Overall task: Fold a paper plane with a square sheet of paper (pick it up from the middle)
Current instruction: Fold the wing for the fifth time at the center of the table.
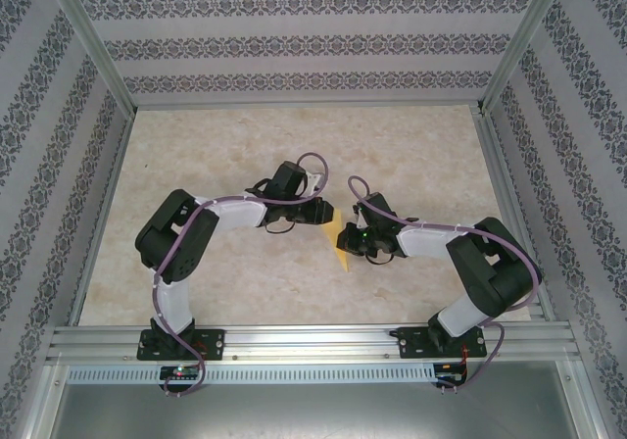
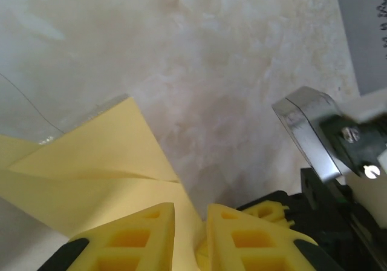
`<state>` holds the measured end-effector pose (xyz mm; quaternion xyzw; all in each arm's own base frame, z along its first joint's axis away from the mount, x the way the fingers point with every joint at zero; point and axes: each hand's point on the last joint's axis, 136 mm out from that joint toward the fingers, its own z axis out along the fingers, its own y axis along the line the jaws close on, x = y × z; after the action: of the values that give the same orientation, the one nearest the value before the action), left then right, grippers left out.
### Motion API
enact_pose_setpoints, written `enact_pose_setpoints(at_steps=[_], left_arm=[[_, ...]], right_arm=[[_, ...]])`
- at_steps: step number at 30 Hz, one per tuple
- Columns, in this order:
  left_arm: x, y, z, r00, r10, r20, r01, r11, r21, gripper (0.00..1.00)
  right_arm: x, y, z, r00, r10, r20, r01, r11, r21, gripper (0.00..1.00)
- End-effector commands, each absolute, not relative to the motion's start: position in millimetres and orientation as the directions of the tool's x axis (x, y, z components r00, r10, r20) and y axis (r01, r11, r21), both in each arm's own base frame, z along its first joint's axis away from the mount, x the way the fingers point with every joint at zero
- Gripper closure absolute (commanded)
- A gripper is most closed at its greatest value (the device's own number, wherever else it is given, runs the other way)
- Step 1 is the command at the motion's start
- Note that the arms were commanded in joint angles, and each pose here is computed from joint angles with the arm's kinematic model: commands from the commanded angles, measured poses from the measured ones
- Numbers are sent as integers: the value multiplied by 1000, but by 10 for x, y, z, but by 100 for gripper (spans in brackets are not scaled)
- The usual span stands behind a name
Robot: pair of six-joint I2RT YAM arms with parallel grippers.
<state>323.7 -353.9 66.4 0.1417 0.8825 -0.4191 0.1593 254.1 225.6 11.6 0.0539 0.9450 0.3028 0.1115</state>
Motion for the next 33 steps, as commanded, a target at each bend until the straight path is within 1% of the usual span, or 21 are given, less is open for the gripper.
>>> enact_pose_setpoints(at_steps=[1,6,11,14,17,22,27,33], left_arm=[[3111,-3626,691,-901,133,-413,413,553,-723,79],[2956,-3639,458,-917,169,-361,389,576,-719,83],[2889,-3661,296,-926,189,-327,373,592,-714,85],[2926,-3642,206,-931,189,-311,358,629,-690,86],[2958,-3560,63,-943,181,-279,324,692,-645,88],[3041,-3386,-103,-953,175,-248,287,785,-549,89],[3220,-3349,-17,-947,170,-271,294,795,-531,88],[3477,-3313,33,-946,158,-284,291,800,-525,87]], right_arm=[[2429,2027,-159,-969,216,-123,128,859,496,94],[2386,1955,-244,-968,231,-98,163,875,456,96],[2355,1937,-291,-970,228,-84,168,879,446,96],[2332,1927,-320,-973,216,-77,162,886,435,96],[2306,1896,-345,-977,197,-76,148,898,415,96],[2116,1760,-460,-991,128,-36,109,936,336,96],[1876,1622,-600,-997,66,31,71,960,270,96],[1825,1649,-632,-998,53,45,63,962,265,95]])
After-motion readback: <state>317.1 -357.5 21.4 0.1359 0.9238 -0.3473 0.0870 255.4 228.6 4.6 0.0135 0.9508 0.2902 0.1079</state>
